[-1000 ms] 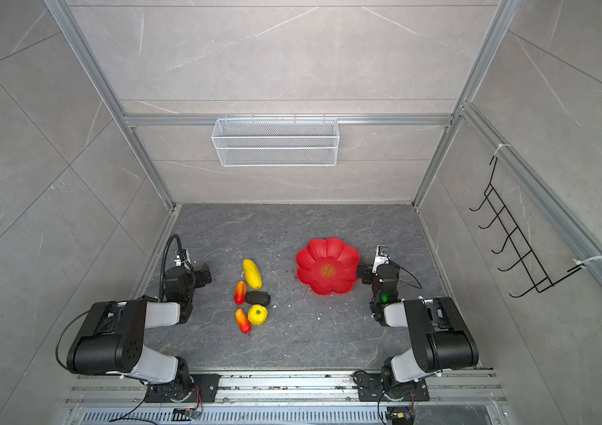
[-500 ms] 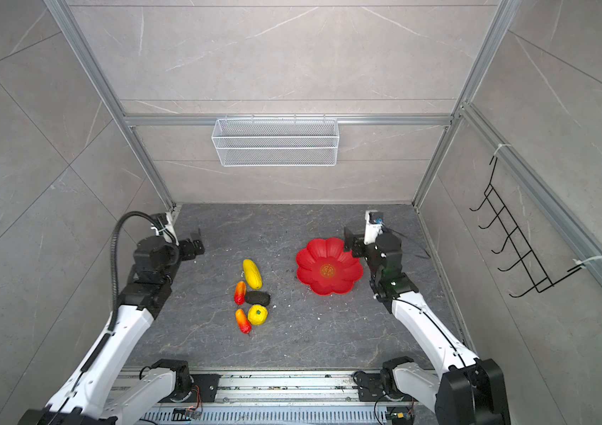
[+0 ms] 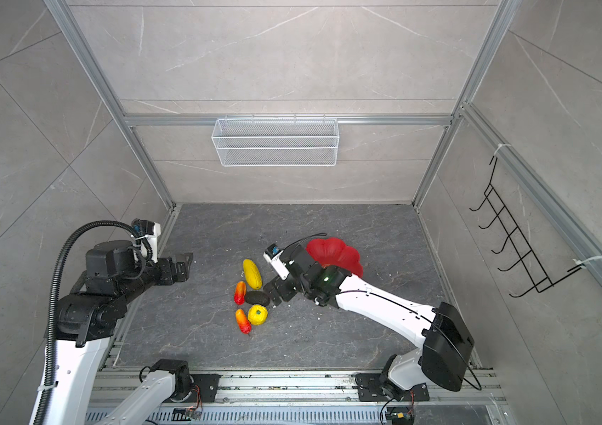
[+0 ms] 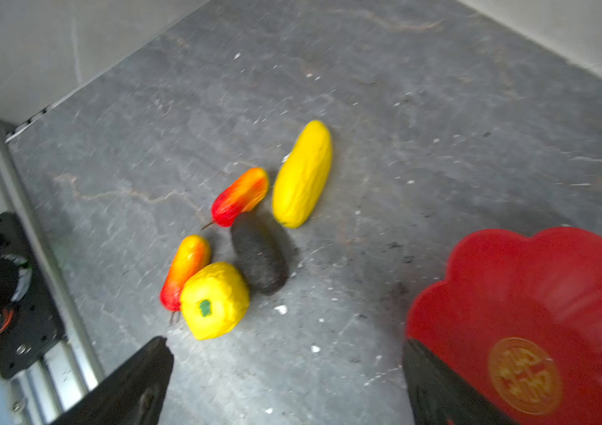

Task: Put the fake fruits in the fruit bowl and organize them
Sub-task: 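Lower the right gripper onto the yellow lemon and grasp it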

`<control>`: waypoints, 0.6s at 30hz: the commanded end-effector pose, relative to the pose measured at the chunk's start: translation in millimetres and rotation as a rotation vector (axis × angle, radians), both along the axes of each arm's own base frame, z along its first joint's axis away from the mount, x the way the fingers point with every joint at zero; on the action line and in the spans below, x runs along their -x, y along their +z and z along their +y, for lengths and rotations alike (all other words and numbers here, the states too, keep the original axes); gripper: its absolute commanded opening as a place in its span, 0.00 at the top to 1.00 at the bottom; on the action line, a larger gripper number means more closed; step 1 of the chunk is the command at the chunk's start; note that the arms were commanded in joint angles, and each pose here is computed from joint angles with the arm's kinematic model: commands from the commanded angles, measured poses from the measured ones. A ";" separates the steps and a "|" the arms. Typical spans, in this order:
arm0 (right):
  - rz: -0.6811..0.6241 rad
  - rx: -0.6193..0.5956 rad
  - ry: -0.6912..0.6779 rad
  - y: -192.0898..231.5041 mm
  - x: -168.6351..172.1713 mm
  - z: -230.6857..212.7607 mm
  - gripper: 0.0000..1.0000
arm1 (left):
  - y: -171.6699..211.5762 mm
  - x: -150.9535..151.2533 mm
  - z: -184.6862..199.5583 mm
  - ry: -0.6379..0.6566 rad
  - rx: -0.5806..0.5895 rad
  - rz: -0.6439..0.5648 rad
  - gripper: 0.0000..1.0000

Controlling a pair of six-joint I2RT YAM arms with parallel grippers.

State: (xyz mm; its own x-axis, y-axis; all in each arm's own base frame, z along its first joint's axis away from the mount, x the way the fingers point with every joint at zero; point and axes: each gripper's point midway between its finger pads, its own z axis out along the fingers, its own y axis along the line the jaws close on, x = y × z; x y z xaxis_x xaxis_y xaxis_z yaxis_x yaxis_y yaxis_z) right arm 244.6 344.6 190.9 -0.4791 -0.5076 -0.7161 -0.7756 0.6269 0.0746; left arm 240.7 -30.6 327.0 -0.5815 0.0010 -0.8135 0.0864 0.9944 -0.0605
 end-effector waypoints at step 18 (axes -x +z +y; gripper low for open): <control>0.167 0.137 -0.047 -95.5 32.7 61.9 0.11 | -67.7 -17.0 -14.6 -0.127 -0.052 0.120 0.00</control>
State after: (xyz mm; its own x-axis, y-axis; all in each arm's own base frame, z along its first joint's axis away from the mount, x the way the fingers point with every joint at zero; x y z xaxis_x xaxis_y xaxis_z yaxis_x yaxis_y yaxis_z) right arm 207.9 391.2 89.2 -0.6037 -0.6010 -0.5239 -0.7389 0.6684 0.0847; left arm 251.5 -41.9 248.2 -0.7155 0.1051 -0.6906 0.1776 0.9835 -0.0343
